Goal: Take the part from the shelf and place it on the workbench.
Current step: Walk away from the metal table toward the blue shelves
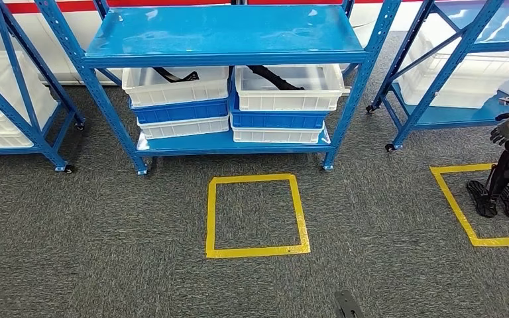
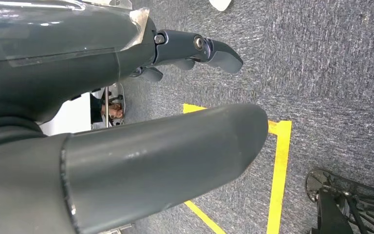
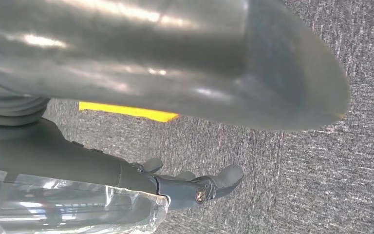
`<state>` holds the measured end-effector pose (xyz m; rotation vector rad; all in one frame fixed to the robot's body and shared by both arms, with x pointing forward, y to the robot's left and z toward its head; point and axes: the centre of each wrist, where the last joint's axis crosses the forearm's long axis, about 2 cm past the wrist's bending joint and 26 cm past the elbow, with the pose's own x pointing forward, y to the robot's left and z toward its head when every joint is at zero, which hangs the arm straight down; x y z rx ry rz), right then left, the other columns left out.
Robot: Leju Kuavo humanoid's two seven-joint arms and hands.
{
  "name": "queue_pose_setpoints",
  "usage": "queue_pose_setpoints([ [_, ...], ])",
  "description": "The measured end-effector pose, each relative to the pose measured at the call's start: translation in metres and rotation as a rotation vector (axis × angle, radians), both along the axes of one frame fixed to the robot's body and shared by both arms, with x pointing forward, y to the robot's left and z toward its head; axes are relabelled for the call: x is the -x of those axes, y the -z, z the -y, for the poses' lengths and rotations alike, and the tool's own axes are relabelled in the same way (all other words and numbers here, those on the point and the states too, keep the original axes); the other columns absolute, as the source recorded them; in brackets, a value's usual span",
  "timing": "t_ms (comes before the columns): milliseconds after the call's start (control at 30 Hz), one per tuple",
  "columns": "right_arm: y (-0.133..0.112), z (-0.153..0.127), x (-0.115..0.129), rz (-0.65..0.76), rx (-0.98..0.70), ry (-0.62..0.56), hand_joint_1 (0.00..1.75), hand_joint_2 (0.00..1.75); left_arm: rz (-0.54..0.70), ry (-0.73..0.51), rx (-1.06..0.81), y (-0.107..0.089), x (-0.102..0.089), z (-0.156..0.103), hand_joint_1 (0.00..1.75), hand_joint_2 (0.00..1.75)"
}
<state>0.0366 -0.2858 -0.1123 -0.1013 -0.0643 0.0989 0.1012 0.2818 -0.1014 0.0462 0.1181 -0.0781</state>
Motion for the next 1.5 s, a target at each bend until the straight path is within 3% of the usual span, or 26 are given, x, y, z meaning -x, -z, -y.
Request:
queue_pose_setpoints([
  [1500,-0.001,-0.004,-0.006,-0.017,0.008,-0.050,0.00,0.00,-0.005,-0.033,-0.028,0.001,0.003,-0.009,0.00,0.00],
])
